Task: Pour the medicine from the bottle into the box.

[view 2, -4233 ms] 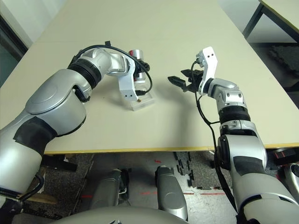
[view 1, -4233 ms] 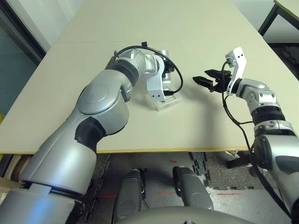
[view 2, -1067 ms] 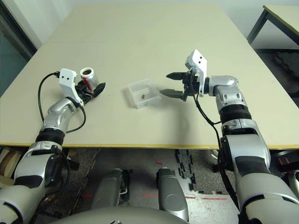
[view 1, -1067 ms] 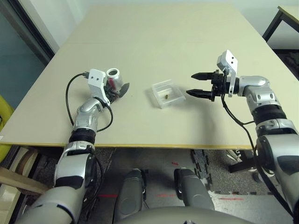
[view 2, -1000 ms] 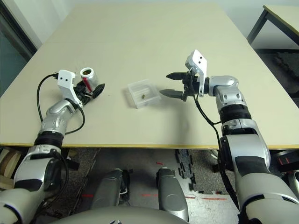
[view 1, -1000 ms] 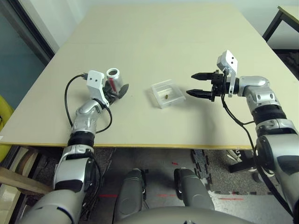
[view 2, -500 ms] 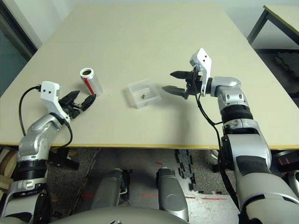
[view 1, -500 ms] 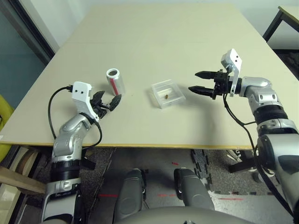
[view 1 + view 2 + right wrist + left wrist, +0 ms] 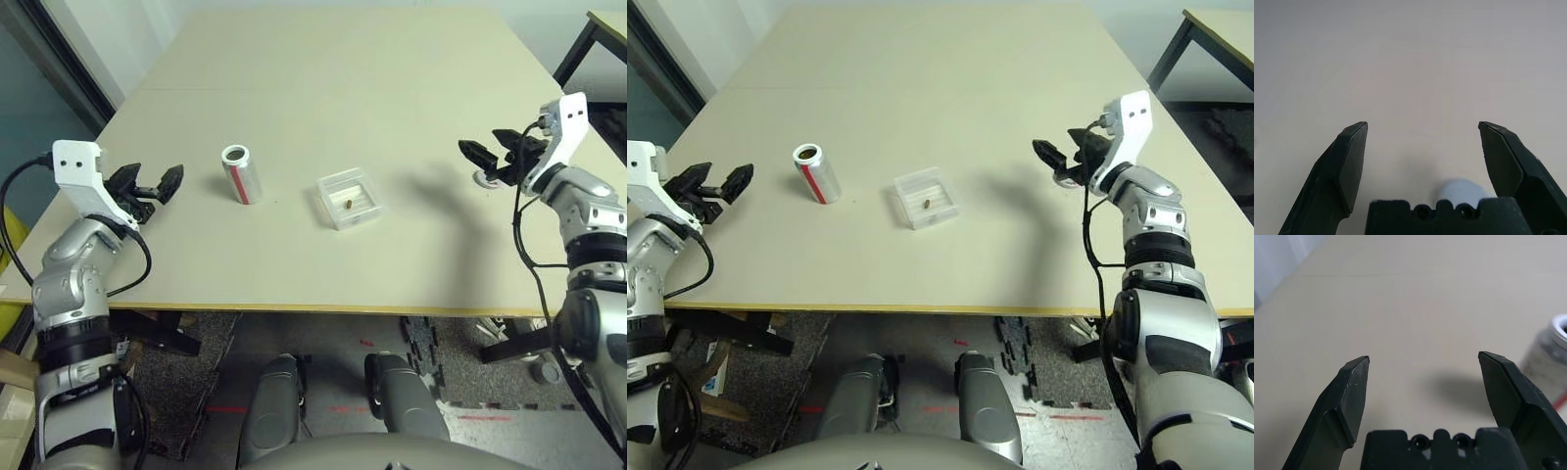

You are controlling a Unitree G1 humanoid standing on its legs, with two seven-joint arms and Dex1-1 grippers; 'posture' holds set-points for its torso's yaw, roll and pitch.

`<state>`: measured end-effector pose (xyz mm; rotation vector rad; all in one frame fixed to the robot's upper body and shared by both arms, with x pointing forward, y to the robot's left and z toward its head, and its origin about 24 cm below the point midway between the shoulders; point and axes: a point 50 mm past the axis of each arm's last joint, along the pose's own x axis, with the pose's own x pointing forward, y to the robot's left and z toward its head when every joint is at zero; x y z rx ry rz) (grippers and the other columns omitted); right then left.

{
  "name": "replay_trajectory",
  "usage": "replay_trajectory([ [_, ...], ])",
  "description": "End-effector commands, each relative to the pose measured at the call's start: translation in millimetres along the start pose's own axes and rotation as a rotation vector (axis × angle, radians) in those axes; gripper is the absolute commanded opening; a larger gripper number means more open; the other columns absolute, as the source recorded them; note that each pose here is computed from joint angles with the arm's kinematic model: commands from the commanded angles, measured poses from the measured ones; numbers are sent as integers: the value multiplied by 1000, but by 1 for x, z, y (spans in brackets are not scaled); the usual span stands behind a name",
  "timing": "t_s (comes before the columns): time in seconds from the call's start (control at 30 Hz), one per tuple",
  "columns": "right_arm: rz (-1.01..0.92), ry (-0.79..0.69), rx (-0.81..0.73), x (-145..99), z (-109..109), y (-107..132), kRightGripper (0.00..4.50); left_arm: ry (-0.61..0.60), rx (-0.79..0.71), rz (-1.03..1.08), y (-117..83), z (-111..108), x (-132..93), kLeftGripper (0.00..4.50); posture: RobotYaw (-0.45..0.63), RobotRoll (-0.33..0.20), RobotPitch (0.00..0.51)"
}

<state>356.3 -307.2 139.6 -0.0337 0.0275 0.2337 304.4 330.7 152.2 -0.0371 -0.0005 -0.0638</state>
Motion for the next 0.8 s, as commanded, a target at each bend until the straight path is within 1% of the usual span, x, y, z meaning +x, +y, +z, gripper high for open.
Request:
replay_trajectory([
  [0.03, -104, -22, -11, -10, -1, -13, 4500, -9, 8, 37, 13, 2, 1, 4460, -95, 0, 117],
  [0.17, -239, -50, 3, -19, -3, -26, 4500, -13, 15, 47, 18, 3, 6, 4460, -109, 0, 114],
  [0.37, -329, -62, 20, -26, -7, -35, 4500, -16, 18, 47, 19, 2, 11, 4460, -111, 0, 119],
  [0.57, -355, -48, 29, -32, -15, -38, 4500, -18, 18, 49, 20, 2, 15, 4460, -112, 0, 125],
  [0.63, -359, -47, 30, -33, -16, -39, 4500, -18, 18, 49, 20, 2, 16, 4460, -115, 0, 134],
  [0.8, -365, -49, 34, -34, -17, -39, 4500, -21, 18, 48, 20, 2, 18, 4460, -121, 0, 134],
])
